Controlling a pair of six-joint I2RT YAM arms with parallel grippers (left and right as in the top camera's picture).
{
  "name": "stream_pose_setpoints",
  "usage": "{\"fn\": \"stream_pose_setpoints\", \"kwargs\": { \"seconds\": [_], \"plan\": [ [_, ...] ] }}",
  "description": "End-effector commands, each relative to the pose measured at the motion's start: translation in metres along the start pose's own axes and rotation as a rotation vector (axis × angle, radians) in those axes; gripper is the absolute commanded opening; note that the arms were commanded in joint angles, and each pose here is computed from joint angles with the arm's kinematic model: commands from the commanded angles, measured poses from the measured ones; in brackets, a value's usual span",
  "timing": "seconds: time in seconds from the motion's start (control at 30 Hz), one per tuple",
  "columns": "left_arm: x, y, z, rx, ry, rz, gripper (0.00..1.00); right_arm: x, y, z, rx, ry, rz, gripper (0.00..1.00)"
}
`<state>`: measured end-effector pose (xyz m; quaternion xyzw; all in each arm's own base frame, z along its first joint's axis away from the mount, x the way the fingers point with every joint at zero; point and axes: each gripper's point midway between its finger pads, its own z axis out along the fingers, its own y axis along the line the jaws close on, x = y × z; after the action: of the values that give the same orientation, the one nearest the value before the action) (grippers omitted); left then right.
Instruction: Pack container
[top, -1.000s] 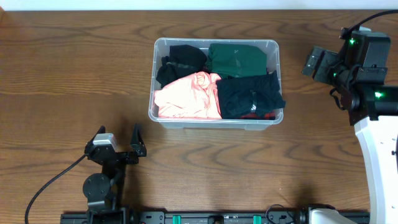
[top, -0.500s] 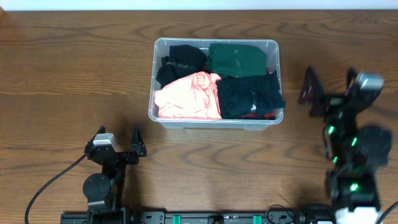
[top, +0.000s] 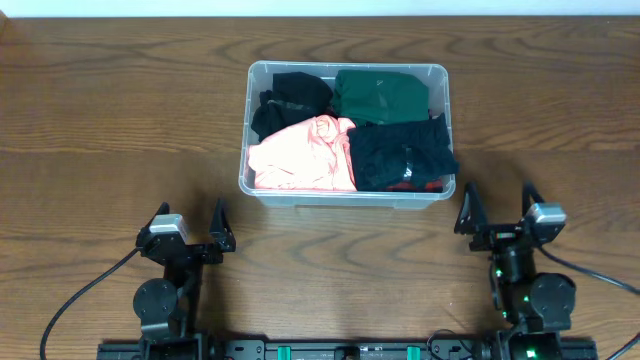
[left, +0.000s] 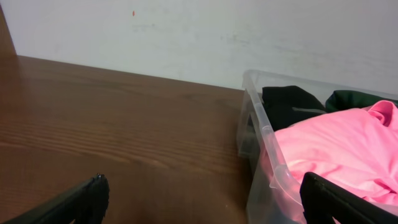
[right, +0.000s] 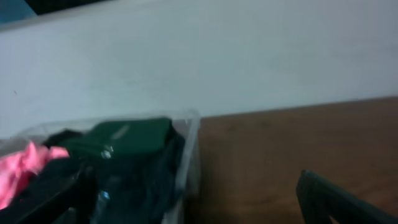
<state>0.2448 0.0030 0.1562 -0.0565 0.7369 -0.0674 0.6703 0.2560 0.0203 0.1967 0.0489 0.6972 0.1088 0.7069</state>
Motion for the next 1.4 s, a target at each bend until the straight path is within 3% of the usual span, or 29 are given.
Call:
{"fn": "stream_pose_setpoints", "kwargs": {
  "seconds": [0.0,0.33,1.37],
  "plan": [
    [0.015,0.001,0.001,0.003,0.045,0.011,0.98,0.011,-0.003,-0.002,0.009,0.013,-0.011,0.99],
    [0.015,0.001,0.001,0.003,0.045,0.011,0.98,0.044,-0.016,-0.011,0.054,0.117,-0.010,0.99],
    [0.015,0.001,0.001,0.003,0.045,0.011,0.98,0.035,-0.027,-0.012,0.101,0.079,-0.036,0.99]
  ]
}}
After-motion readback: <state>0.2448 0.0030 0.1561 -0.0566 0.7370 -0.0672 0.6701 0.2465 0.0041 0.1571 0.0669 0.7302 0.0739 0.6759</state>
